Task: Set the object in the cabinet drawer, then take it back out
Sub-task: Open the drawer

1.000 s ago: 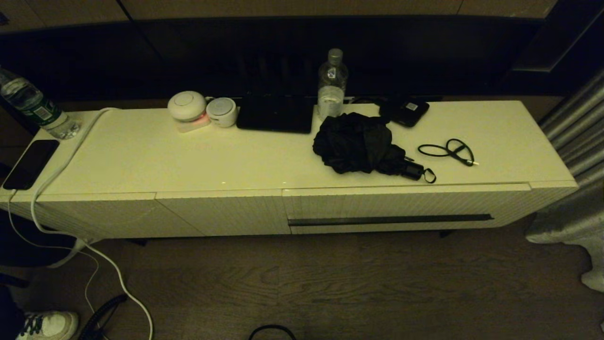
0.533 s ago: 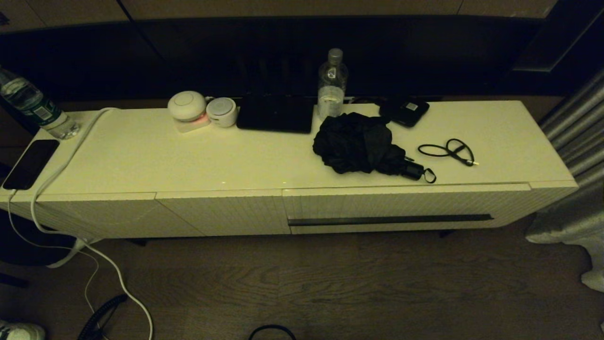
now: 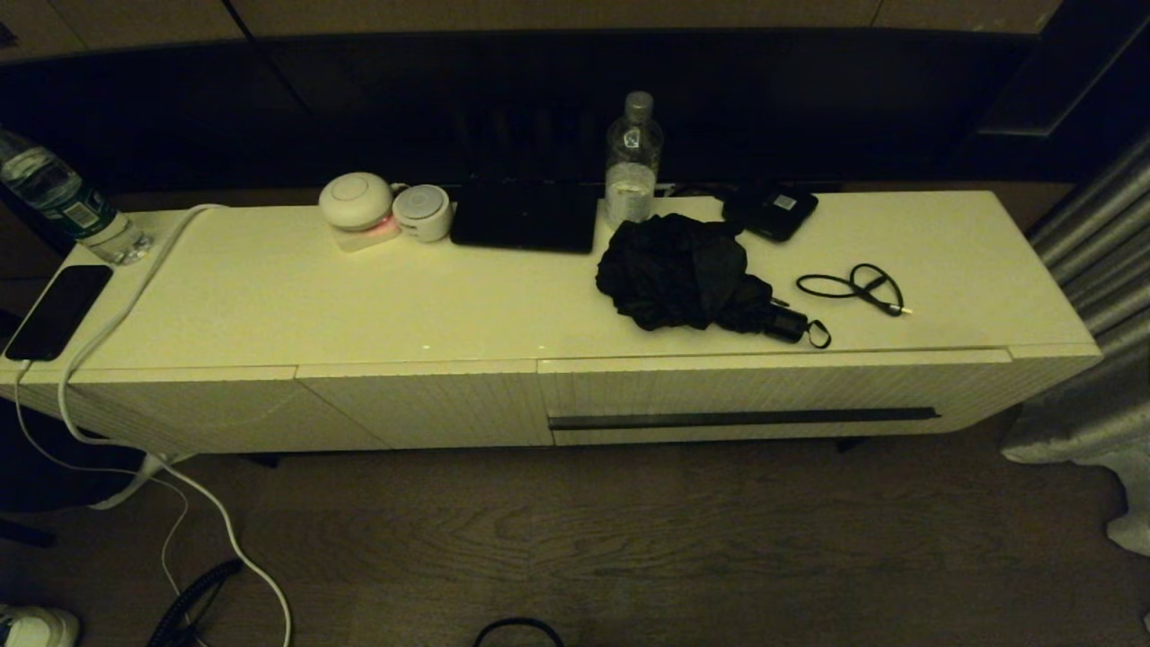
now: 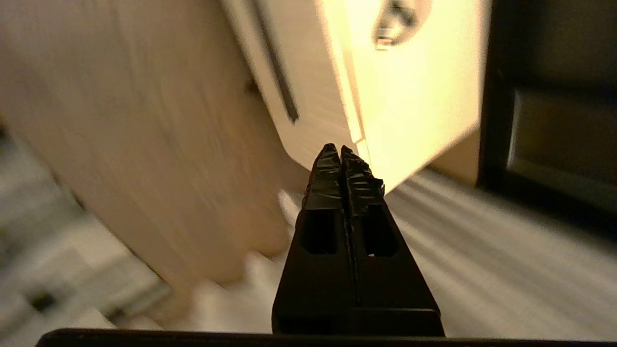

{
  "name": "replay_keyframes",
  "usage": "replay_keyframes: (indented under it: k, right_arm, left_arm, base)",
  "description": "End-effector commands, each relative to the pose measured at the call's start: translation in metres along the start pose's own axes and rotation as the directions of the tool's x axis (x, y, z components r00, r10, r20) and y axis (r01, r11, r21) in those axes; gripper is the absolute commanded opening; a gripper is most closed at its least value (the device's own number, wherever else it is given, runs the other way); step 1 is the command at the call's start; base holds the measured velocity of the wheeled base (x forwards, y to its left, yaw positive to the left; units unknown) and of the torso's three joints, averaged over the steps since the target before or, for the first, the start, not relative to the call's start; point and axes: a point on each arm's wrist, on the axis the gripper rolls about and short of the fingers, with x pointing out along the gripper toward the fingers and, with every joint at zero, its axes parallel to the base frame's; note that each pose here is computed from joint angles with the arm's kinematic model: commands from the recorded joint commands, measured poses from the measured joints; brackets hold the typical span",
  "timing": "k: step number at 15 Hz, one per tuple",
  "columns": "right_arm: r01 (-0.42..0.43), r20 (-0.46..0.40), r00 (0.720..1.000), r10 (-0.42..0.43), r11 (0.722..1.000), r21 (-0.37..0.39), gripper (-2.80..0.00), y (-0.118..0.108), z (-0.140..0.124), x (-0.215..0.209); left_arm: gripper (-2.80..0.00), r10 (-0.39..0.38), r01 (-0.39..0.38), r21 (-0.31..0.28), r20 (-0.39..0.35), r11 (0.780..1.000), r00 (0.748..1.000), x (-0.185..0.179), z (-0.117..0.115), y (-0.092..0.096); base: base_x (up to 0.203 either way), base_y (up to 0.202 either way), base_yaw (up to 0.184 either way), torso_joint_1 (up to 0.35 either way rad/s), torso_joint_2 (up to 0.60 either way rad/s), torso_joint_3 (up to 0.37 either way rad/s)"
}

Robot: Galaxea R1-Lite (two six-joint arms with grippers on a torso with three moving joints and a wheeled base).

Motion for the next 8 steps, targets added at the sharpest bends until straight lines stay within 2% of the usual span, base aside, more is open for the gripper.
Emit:
replay_keyframes:
  k: [1, 4, 6, 8]
  right_arm:
    - [-0.157, -0.055, 0.987, 0.15, 0.971, -0.181, -2.8, -0.002, 0.003, 0.051]
    - [-0.179, -0.053, 0.984, 0.171, 0.933, -0.314, -2.8, -0.002, 0.029, 0.1]
    - [-0.163, 0.0, 0.985, 0.174, 0.921, -0.354, -2.8, 0.004, 0.055, 0.133]
    - [-0.136, 0.064, 0.984, 0.168, 0.929, -0.343, -2.8, 0.016, 0.081, 0.156]
  left_arm:
    - [-2.8, 0.001, -0.001, -0.001, 0.002, 1.0, 1.0, 0.0, 0.0, 0.0]
    - [-2.8, 0.001, -0.001, -0.001, 0.002, 1.0, 1.0, 0.0, 0.0, 0.0]
    - [-2.8, 0.001, -0.001, -0.001, 0.002, 1.0, 1.0, 0.0, 0.0, 0.0]
    - [-2.8, 0.001, -0.001, -0.001, 0.002, 1.0, 1.0, 0.0, 0.0, 0.0]
  base:
    - [0.0, 0.0, 0.0, 0.0, 0.0, 0.0]
    - [0.0, 0.0, 0.0, 0.0, 0.0, 0.0]
    - [0.0, 0.0, 0.0, 0.0, 0.0, 0.0]
    - [0.0, 0.0, 0.0, 0.0, 0.0, 0.0]
